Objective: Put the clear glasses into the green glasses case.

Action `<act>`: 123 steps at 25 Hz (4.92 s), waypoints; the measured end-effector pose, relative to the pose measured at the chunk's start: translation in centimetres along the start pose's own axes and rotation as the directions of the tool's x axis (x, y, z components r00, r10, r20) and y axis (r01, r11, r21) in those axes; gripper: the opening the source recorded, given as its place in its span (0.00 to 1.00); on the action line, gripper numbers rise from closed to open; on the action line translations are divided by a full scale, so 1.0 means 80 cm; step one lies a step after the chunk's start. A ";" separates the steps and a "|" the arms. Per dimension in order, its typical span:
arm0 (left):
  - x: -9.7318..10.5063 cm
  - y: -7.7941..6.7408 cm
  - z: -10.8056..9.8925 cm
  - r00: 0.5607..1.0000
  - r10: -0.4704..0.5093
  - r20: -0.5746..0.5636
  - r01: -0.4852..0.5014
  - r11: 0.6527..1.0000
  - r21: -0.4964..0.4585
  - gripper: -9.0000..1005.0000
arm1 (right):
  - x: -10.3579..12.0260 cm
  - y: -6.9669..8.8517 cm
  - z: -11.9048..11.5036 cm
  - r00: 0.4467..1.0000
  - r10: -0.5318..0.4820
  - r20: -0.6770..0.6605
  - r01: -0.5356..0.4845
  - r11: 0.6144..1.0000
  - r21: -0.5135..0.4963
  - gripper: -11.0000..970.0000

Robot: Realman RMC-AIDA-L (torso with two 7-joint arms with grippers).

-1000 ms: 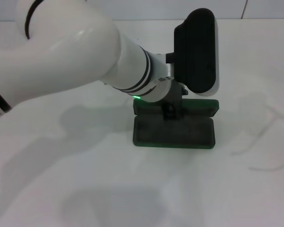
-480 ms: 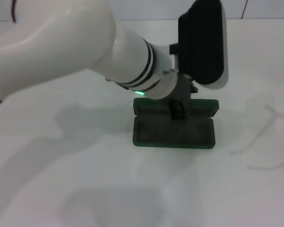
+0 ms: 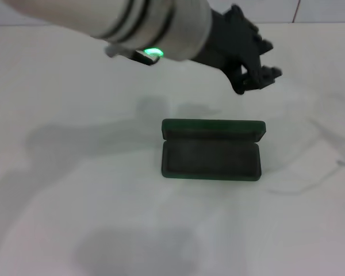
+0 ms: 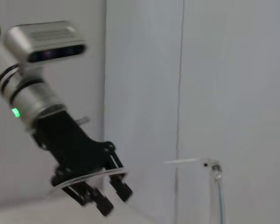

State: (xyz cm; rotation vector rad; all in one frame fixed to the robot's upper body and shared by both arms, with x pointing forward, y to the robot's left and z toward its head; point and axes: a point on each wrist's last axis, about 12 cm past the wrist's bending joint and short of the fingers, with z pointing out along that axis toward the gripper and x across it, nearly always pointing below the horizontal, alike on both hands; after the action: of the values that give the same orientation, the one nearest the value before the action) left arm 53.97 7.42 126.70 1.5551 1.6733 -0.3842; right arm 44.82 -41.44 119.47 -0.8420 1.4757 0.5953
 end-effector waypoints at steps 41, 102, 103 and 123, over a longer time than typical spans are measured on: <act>0.110 -0.012 -0.150 0.745 -0.194 0.638 0.048 0.970 0.238 0.06 | 0.012 0.054 0.336 0.968 0.245 0.058 -0.152 0.754 -0.639 0.09; 0.157 0.006 -0.116 0.715 -0.256 0.651 0.121 0.962 0.245 0.06 | -0.012 0.043 0.338 0.955 0.211 0.209 -0.046 0.800 -0.598 0.10; 0.157 0.006 -0.115 0.714 -0.260 0.650 0.123 0.961 0.248 0.06 | -0.012 0.043 0.339 0.954 0.211 0.213 -0.044 0.800 -0.598 0.10; 0.171 0.007 -0.107 0.697 -0.289 0.656 0.162 0.955 0.248 0.06 | -0.018 0.049 0.344 0.948 0.215 0.234 -0.028 0.789 -0.613 0.10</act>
State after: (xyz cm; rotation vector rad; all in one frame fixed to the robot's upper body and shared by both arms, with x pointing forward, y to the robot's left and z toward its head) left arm 52.64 22.92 122.47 1.0962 1.2390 -1.1228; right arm 58.43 -17.20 117.84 -1.0926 1.0687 1.2839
